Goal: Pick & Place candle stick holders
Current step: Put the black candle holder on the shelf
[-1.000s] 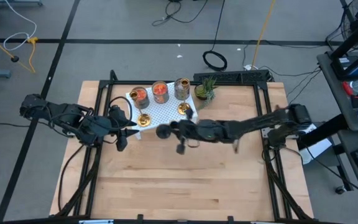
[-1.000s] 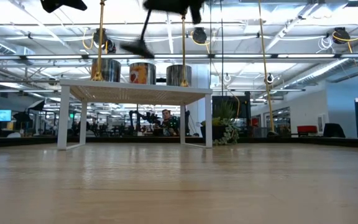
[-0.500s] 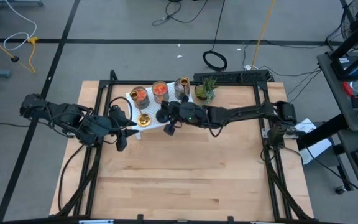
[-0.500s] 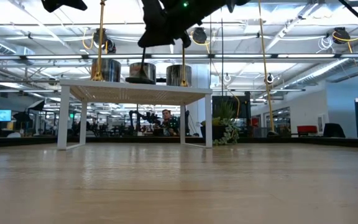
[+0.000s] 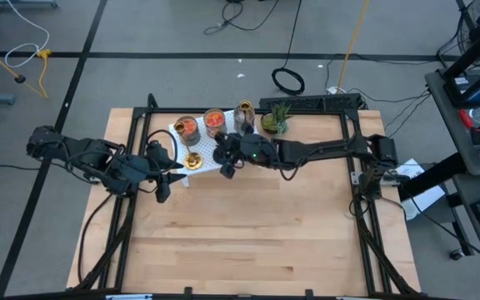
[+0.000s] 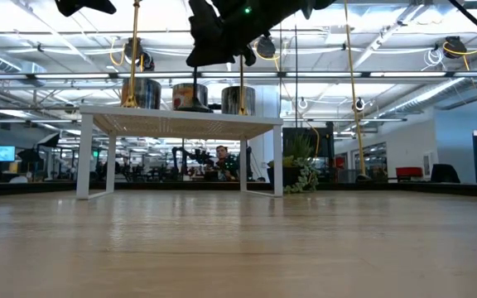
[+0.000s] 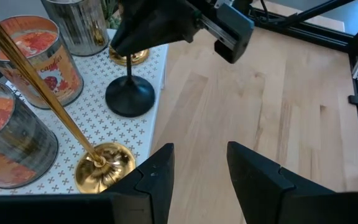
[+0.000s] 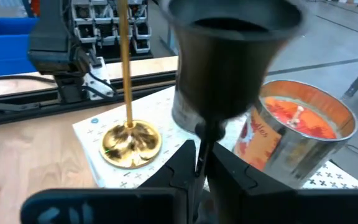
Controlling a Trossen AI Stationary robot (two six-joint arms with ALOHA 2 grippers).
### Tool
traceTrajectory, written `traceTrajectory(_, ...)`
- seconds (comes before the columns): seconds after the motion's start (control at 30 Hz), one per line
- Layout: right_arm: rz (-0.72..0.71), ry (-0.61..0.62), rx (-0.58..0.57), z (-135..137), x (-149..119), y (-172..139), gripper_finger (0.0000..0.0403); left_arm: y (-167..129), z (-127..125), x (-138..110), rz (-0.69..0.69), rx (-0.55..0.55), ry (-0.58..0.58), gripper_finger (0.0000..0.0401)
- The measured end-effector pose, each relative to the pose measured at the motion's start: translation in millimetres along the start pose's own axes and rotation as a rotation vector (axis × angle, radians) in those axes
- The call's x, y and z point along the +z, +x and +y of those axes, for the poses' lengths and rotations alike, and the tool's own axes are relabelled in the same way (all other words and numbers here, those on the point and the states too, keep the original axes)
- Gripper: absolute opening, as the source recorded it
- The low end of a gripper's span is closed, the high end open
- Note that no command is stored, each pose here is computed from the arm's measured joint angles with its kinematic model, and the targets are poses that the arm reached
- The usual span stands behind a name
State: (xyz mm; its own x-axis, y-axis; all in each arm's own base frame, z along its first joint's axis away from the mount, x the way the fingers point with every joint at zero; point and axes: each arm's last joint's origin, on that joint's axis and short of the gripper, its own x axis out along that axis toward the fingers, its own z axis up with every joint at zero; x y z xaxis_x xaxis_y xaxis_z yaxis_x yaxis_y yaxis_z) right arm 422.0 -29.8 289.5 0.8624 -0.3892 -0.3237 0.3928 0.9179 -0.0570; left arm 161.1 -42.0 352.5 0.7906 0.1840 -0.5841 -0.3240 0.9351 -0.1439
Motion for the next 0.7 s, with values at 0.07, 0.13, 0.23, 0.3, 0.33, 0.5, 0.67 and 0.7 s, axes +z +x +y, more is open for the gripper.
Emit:
traceTrajectory(0.07, 0.000, 0.000, -0.003, -0.2, 0.0, 0.0, 0.0038, 0.0, 0.0, 0.0, 0.000, 0.000, 0.000, 0.0152)
traceTrajectory(0.13, -0.001, 0.000, -0.002, -0.1, 0.1, -0.1, 0.0038, 0.0, 0.0, 0.0, 0.000, 0.000, 0.000, 0.0152)
traceTrajectory(0.23, 0.000, -0.001, -0.001, 0.2, 0.1, -0.2, 0.0040, 0.0, 0.0, 0.0, 0.000, 0.000, 0.000, 0.0152)
traceTrajectory(0.3, 0.000, 0.000, -0.001, 0.1, 0.1, -0.2, 0.0042, -0.1, 0.0, 0.0, 0.000, 0.000, -0.001, 0.0152)
traceTrajectory(0.33, 0.000, 0.000, -0.002, 0.0, 0.1, -0.1, 0.0044, 0.0, 0.0, 0.0, 0.000, 0.000, 0.000, 0.0152)
traceTrajectory(0.5, -0.001, 0.000, -0.005, -0.1, 0.1, -0.2, 0.0058, 0.0, 0.0, 0.0, 0.000, 0.000, 0.000, 0.0152)
traceTrajectory(0.67, -0.001, 0.000, -0.005, -0.1, 0.1, -0.2, 0.0078, 0.0, 0.0, 0.0, 0.000, 0.000, -0.002, 0.0152)
traceTrajectory(0.7, 0.000, 0.000, -0.005, -0.1, 0.1, -0.2, 0.0083, 0.0, 0.0, 0.0, 0.000, 0.000, -0.002, 0.0152)
